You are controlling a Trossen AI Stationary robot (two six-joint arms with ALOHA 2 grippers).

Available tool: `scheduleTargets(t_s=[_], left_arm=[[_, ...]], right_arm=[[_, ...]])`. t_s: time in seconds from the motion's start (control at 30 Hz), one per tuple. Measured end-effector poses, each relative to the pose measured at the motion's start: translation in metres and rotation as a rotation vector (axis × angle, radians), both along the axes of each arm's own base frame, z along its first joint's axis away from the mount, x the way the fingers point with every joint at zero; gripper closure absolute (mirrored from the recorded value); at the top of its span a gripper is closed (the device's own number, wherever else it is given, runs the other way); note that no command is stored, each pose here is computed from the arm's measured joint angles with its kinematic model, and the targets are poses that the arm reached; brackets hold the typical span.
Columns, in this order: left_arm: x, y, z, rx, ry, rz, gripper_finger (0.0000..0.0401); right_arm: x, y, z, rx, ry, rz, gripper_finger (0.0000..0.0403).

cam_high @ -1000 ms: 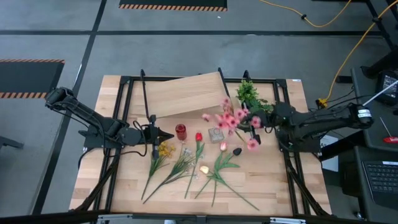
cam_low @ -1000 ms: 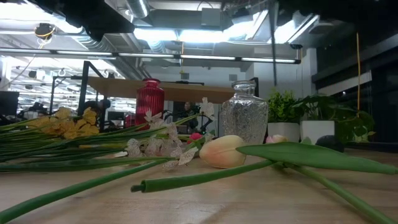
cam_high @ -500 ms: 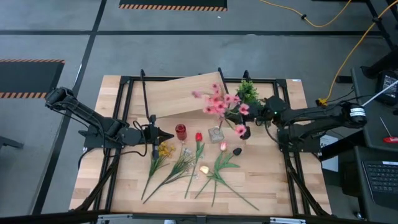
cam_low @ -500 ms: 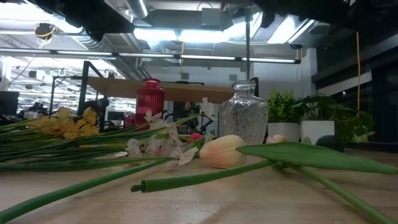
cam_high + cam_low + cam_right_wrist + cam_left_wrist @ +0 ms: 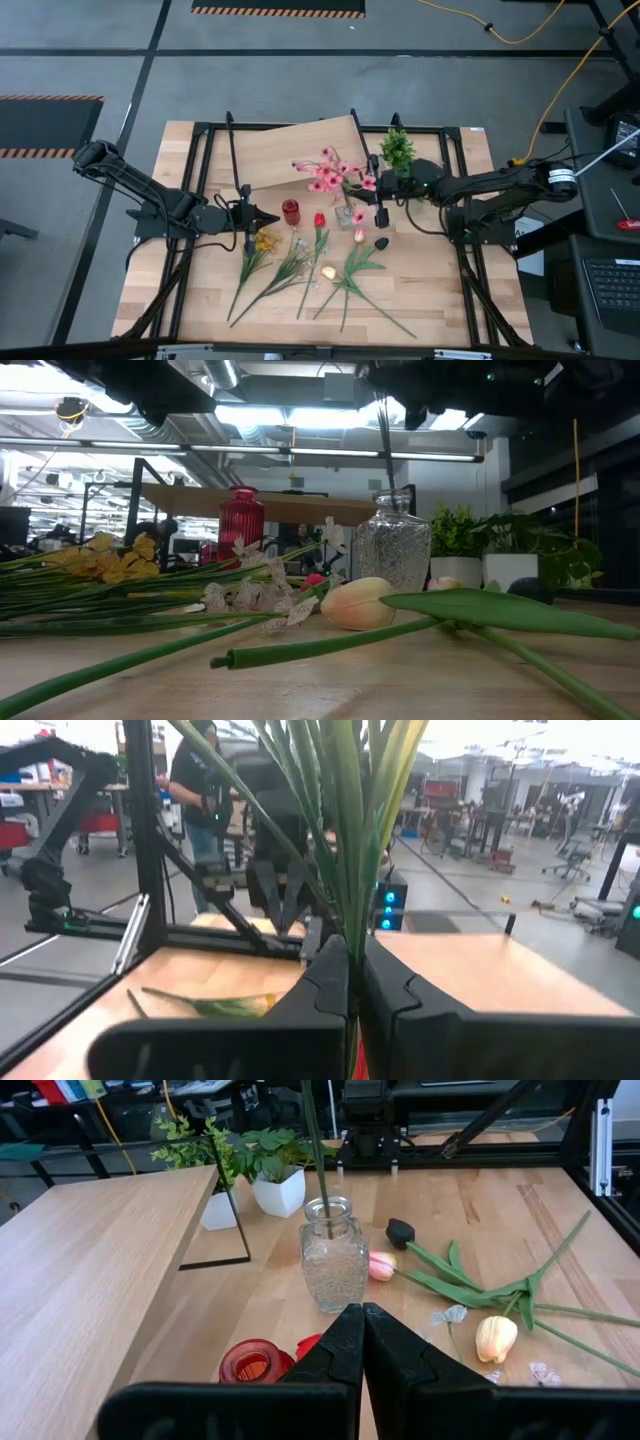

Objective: Pick and place flowers into a vace then onto a shelf
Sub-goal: Put the pink flowers into the transparent vase

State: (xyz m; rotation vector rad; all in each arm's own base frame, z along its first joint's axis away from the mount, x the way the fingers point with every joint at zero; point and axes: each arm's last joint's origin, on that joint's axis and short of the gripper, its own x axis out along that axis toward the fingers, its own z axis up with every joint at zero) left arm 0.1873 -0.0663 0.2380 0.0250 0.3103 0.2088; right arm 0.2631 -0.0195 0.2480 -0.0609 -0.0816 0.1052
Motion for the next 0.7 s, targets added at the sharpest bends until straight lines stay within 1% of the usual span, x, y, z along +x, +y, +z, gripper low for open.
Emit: scheduleTargets(t_s=[0.17, 0.47, 0.6, 0.7], left_arm=[[0.0, 0.0, 0.0, 0.001, 0.001, 0.0, 0.0398], [-0.001, 0.0, -0.002, 0.009, 0.02, 0.0, 0.0398], [-0.001, 0.0, -0.002, 0.009, 0.02, 0.0, 0.0398], [-0.001, 0.0, -0.002, 0.009, 0.02, 0.0, 0.0398]], right_arm=[[-0.005, -0.001, -0.011, 0.003, -0.021, -0.039, 0.04], [-0.022, 0.001, -0.029, 0.02, -0.082, -0.053, 0.04], [-0.021, 0.001, -0.034, 0.026, -0.074, -0.051, 0.04], [-0.016, 0.0, -0.042, 0.02, -0.059, -0.053, 0.04]])
